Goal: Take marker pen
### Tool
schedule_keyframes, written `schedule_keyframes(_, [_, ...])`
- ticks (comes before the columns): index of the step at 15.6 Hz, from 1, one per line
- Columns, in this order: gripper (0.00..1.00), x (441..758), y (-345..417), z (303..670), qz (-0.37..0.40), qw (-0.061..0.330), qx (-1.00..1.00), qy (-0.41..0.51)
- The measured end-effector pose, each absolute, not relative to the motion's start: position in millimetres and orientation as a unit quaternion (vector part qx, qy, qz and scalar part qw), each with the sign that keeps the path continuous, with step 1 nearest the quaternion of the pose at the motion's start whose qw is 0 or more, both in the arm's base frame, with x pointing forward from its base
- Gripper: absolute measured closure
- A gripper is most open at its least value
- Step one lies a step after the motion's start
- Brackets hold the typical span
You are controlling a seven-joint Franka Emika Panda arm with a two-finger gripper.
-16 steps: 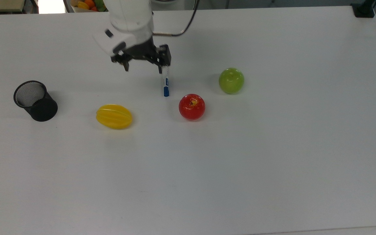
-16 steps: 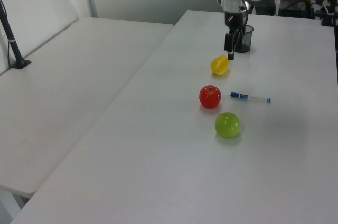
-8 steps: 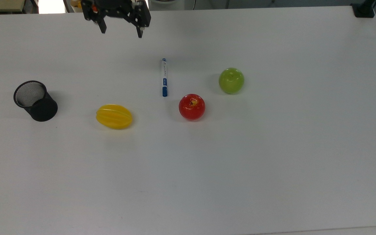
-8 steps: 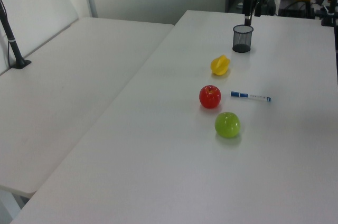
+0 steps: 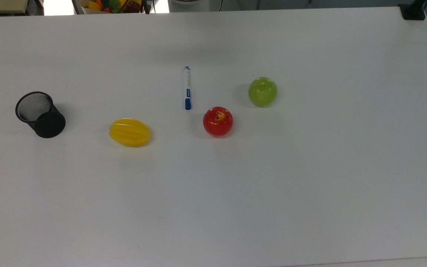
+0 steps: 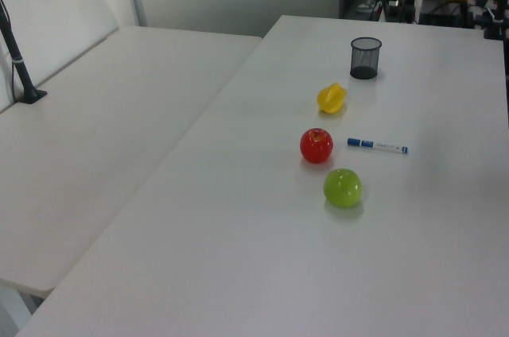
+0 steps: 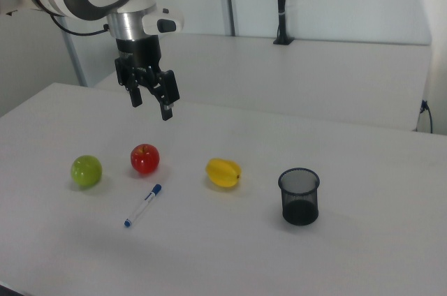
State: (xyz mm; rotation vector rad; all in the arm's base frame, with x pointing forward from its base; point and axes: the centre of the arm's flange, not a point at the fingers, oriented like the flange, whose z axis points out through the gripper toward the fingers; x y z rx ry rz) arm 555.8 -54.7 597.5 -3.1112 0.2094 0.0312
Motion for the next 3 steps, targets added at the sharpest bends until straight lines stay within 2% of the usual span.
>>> schedule_keyframes(3, [0.0, 555.4, -58.7, 599.1, 0.009, 0.012, -0.997, 0.071])
